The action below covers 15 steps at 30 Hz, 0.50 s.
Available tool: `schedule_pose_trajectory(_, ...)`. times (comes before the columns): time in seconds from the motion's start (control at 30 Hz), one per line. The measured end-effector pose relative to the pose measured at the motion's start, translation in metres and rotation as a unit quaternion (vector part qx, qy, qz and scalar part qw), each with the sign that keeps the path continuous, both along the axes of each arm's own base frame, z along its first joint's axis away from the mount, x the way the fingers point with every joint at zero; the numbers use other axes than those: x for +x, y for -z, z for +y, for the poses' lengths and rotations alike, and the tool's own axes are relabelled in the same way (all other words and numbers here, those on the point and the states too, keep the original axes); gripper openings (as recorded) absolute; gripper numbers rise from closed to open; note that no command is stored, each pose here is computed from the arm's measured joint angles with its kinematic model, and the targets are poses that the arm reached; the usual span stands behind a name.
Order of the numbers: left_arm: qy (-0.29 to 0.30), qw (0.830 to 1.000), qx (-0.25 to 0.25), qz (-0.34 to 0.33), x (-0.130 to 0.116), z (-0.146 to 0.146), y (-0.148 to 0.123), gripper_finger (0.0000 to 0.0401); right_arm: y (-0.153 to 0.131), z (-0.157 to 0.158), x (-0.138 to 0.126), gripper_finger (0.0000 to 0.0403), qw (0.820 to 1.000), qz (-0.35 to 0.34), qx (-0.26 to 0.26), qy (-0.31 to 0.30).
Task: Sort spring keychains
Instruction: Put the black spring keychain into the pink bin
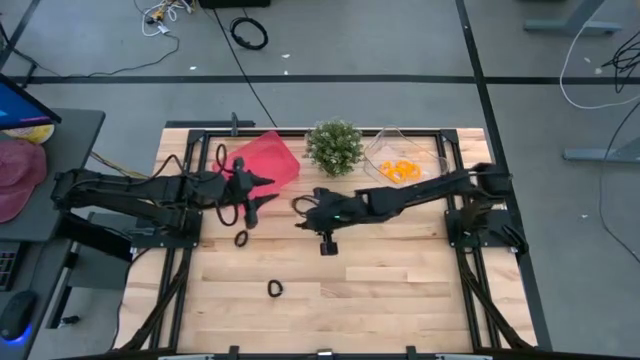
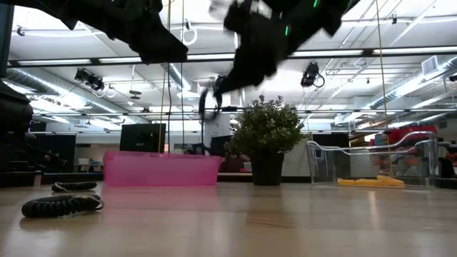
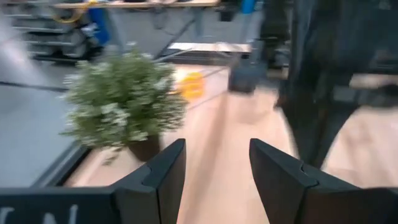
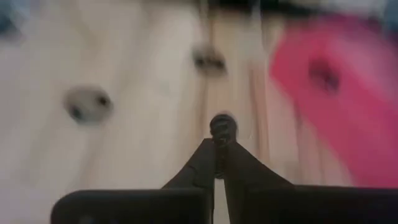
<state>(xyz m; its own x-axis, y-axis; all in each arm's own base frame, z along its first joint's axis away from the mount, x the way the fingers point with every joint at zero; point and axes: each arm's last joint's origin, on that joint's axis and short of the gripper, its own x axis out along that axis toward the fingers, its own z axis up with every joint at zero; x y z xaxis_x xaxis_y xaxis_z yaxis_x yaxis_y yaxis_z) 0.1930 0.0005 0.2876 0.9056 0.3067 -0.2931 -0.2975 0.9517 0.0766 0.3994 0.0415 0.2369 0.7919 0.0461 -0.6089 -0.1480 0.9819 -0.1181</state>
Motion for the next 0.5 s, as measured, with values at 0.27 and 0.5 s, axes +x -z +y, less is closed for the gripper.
schedule_pose_trajectory(0.27,0.119,0.992,-0.039,-0.013,0.004,-0.008,-0.002,0.0181,-0.051,0.041,-0.028,0.0008,0.983,-0.158,0.027,-0.089)
schedule_pose_trajectory(0.5,0.221,0.973,-0.032,-0.055,0.01,-0.023,-0.008,0.0181,-0.059,0.046,-0.036,0.0007,0.975,-0.19,0.044,-0.107)
